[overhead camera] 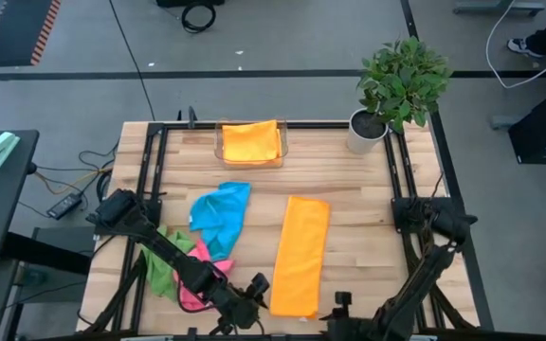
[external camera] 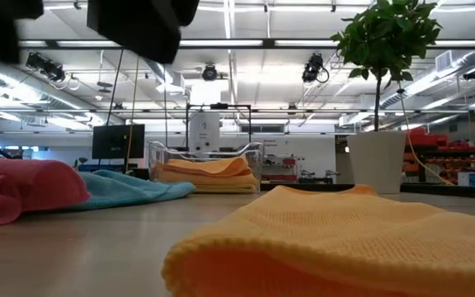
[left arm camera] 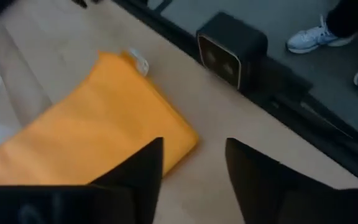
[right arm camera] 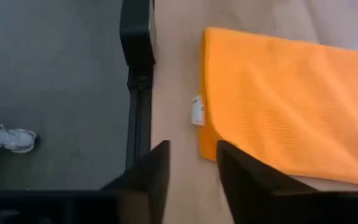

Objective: Fold microfiber towels
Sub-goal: Fold the orange microfiber towel

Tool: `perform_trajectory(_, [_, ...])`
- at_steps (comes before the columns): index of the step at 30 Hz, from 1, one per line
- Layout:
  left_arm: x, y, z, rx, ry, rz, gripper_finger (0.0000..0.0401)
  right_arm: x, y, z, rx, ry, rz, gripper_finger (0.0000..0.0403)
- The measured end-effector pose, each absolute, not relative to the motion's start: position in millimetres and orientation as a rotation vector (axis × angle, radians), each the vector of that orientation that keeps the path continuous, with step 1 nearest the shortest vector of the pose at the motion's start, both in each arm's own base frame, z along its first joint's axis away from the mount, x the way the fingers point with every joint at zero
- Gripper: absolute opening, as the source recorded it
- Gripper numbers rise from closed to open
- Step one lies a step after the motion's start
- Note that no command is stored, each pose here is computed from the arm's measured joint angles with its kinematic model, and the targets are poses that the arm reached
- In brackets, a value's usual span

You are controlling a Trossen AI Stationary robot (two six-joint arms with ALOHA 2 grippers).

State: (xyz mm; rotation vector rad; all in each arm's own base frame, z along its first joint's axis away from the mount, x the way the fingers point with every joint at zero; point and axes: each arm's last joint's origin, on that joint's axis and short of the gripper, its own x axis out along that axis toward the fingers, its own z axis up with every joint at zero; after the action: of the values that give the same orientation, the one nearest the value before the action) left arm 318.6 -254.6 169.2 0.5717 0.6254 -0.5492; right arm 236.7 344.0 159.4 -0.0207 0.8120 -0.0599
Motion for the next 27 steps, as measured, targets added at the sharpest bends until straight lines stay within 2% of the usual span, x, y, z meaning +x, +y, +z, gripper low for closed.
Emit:
perform_trajectory(5, [320.8,-253.2,160.2,0.556,0.657,-0.538,0.0239,247.0,340.4,140.1,-0.039,0.833,-0.109,0.0221])
perform_trajectory(10, [324.0,-255.1,148.0,0.546,0.665,-0.527,0.026,251.9,337.2,131.8,-0.084,0.834,-0.128,0.0267])
perform_trajectory(21, [332.1,-248.6,146.9,0.508,0.658,-0.487,0.0235,259.6,338.5,102.4,-0.067,0.86,-0.148,0.0269])
perform_trajectory(27, [334.5,-246.8,147.8,0.5,0.648,-0.48,0.0232,257.6,339.7,101.6,-0.041,0.853,-0.166,0.0244])
